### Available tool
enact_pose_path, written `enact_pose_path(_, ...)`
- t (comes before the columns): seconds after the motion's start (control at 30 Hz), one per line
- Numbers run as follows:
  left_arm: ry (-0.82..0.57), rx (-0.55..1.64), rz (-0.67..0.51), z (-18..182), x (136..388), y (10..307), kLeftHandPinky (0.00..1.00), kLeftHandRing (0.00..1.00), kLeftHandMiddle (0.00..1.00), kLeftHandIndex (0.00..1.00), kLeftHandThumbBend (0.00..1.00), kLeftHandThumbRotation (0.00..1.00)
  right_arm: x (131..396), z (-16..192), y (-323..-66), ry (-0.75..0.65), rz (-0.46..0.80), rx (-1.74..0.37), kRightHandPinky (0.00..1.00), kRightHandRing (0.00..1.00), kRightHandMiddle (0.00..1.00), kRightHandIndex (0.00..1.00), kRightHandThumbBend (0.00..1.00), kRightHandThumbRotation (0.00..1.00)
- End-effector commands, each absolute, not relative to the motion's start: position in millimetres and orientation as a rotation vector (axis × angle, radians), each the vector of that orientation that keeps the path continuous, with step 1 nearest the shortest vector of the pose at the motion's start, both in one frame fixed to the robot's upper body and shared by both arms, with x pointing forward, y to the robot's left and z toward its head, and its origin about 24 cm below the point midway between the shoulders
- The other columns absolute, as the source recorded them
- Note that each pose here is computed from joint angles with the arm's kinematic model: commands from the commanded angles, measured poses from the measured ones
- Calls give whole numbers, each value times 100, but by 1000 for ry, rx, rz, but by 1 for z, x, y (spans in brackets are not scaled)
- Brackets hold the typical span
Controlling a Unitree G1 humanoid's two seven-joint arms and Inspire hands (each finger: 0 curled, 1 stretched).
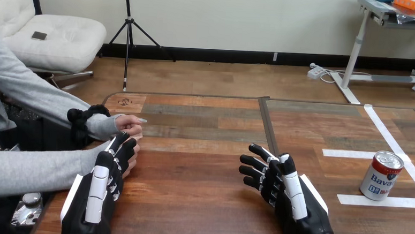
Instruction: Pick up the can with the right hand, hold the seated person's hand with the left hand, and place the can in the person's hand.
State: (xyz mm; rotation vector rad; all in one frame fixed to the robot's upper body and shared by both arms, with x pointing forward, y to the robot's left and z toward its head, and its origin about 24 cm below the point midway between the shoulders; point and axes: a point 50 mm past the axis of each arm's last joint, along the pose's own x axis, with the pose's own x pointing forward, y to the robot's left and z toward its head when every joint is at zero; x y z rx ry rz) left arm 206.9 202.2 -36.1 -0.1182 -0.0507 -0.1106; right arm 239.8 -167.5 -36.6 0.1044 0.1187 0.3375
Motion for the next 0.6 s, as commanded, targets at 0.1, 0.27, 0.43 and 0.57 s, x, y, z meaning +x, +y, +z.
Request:
enact_pose_path(0.1,-145,-88,-137,-16,222,203,100,96,92,93,66,100,256,-14,-167,24,356,96,91,88,86,93,81,100)
enact_pose_path(0.27,-144,-85,-142,-16,221,204,100,96,92,93,66,100,256,-14,-167,24,354,95,91,88,86,93,81,100)
enact_pose_path(0.43,-148,-85,-136,-16,221,203,100,96,92,93,65,100,256,-14,-167,23,351,94,91,87,86,92,81,100)
enact_pose_path(0.57,-148,-84,-134,-15,222,203,100,95,91,93,64,100,257,-14,-167,23,348,91,91,87,86,92,81,100)
